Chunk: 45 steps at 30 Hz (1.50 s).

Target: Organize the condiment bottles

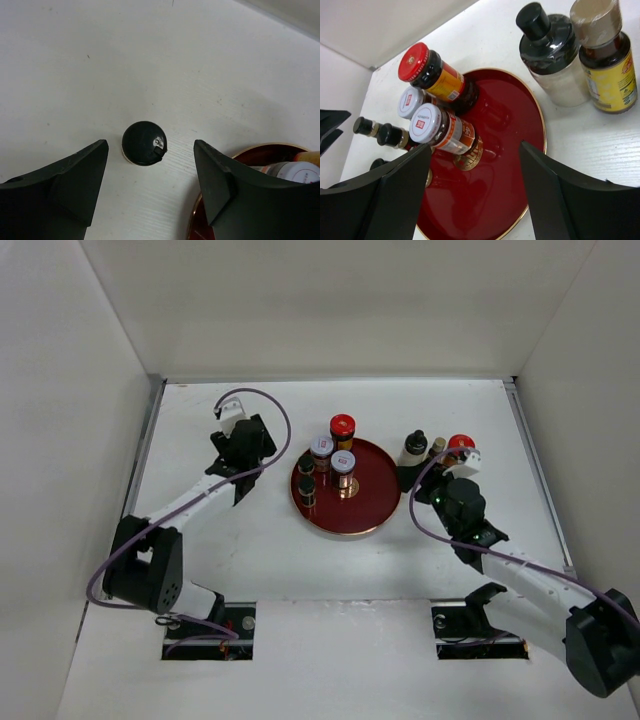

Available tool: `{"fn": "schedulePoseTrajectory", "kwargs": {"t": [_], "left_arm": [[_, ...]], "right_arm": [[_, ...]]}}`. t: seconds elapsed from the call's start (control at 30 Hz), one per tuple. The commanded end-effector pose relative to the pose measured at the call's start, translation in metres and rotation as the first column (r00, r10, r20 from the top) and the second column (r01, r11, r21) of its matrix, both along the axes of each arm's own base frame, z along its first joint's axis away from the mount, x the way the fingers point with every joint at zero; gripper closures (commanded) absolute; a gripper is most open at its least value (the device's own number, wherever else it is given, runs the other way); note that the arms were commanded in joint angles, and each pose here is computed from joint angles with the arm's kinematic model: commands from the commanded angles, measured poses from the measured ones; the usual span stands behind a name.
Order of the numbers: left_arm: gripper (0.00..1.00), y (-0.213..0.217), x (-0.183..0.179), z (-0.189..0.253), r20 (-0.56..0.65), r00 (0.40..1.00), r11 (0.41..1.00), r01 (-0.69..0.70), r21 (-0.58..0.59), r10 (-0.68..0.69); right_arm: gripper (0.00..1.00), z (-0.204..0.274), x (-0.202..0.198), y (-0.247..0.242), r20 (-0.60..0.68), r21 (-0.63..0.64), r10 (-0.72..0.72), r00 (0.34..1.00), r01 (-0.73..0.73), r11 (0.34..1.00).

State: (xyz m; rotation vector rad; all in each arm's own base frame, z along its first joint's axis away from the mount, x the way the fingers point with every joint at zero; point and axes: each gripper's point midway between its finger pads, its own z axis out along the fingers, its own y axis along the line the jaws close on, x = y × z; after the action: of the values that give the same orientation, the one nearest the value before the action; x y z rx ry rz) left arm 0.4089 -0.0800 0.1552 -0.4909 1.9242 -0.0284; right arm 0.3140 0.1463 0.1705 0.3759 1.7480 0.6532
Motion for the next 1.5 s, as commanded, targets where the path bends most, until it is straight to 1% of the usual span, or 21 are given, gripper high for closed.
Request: {"fn": "schedulePoseTrajectory", "kwargs": {"t": [0.0,0.1,0.23,0.3,0.47,0.53,0.6,0.73,0.87,0.97,1.03,1.13,1.27,1.47], "left_arm": [[0.32,-0.002,0.017,0.012,0.032,0.999,1.0,0.007,-0.01,-0.007],[0.35,-0.003,0.024,0.005,0.019,1.0,1.0,0.003,-0.003,-0.003],[0.42,-0.004,0.033,-0.005,0.003,1.0,1.0,-0.001,0.006,0.001],[0.47,-0.005,0.035,-0.008,-0.003,1.0,1.0,-0.002,0.007,0.002],[0.67,-0.008,0.036,-0.009,-0.001,1.0,1.0,0.003,0.009,-0.003],[0.72,-0.008,0.031,-0.002,0.017,1.0,1.0,0.001,0.007,-0.001],[0.73,-0.012,0.022,0.014,0.05,0.999,1.0,0.01,0.002,-0.01],[0.73,-0.031,-0.001,0.067,0.167,0.983,0.996,0.083,-0.024,-0.078],[0.73,-0.072,-0.03,0.113,0.256,0.944,0.974,0.223,-0.025,-0.209],[0.73,-0.11,-0.05,0.131,0.275,0.907,0.942,0.335,-0.014,-0.319],[0.73,-0.133,-0.063,0.131,0.261,0.885,0.916,0.4,-0.006,-0.385],[0.73,-0.163,-0.079,0.117,0.225,0.86,0.881,0.473,-0.016,-0.458],[0.73,-0.196,-0.093,0.093,0.192,0.831,0.842,0.538,-0.035,-0.523],[0.73,-0.221,-0.097,0.061,0.145,0.816,0.823,0.568,-0.017,-0.56]], "right_arm": [[0.22,0.023,0.004,0.014,0.061,0.025,0.044,0.997,-0.046,0.999],[0.21,0.023,0.004,0.015,0.06,0.02,0.049,0.997,-0.051,0.999],[0.21,0.024,0.004,0.015,0.062,0.019,0.05,0.997,-0.051,0.999],[0.21,0.024,0.004,0.015,0.065,0.02,0.049,0.997,-0.051,0.998],[0.21,0.024,0.004,0.015,0.065,0.02,0.048,0.997,-0.049,0.999],[0.21,0.024,0.004,0.015,0.065,0.02,0.048,0.997,-0.049,0.999],[0.21,0.024,0.004,0.015,0.064,0.019,0.047,0.997,-0.048,0.999],[0.21,0.023,0.004,0.015,0.061,0.018,0.047,0.997,-0.048,0.999],[0.21,0.024,0.004,0.014,0.064,0.019,0.042,0.997,-0.043,0.999],[0.21,0.025,0.004,0.013,0.069,0.018,0.039,0.997,-0.041,0.999],[0.21,0.025,0.003,0.013,0.07,0.018,0.039,0.997,-0.041,0.999],[0.21,0.028,0.002,0.012,0.08,0.023,0.037,0.996,-0.039,0.999],[0.21,0.032,0.0,0.01,0.092,0.029,0.034,0.995,-0.037,0.999],[0.21,0.033,-0.001,0.008,0.098,0.032,0.029,0.995,-0.032,0.999]]}}
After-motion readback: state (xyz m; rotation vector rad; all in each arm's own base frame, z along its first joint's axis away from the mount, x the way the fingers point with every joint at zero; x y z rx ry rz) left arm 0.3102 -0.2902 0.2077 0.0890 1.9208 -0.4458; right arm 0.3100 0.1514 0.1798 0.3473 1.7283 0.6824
